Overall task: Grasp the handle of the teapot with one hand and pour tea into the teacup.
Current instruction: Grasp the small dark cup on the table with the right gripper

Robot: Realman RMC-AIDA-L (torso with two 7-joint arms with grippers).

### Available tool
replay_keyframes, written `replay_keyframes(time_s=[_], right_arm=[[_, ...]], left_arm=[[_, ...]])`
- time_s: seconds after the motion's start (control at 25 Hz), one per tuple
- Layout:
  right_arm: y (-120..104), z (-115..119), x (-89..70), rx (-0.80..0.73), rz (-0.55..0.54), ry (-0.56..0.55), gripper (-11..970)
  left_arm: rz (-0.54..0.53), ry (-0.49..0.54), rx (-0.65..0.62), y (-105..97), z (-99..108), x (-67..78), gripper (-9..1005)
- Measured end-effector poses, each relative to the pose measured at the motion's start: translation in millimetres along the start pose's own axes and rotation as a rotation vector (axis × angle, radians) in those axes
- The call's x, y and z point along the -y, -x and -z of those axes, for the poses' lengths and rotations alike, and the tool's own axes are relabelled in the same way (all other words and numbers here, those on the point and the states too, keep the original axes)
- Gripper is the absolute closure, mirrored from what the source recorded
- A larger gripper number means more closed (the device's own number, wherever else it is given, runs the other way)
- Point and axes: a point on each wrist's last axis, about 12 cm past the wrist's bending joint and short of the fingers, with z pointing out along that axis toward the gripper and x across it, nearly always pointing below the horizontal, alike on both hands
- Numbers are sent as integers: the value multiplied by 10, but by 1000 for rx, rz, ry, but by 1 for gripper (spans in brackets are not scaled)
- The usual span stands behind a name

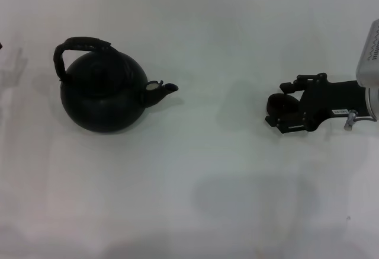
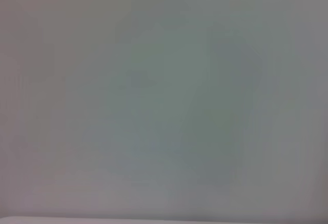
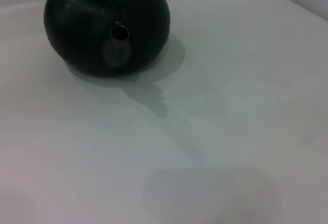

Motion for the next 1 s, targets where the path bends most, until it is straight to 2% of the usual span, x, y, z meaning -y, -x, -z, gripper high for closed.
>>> replay_keyframes(time_s=[0.48, 1.0], right_arm=[[28, 2, 20, 3, 8, -5, 107], [-63, -20, 1, -38, -3, 7, 106]], left_arm=[[0, 0, -1, 0, -4, 4, 135], [1, 0, -2, -6, 1, 6, 135]])
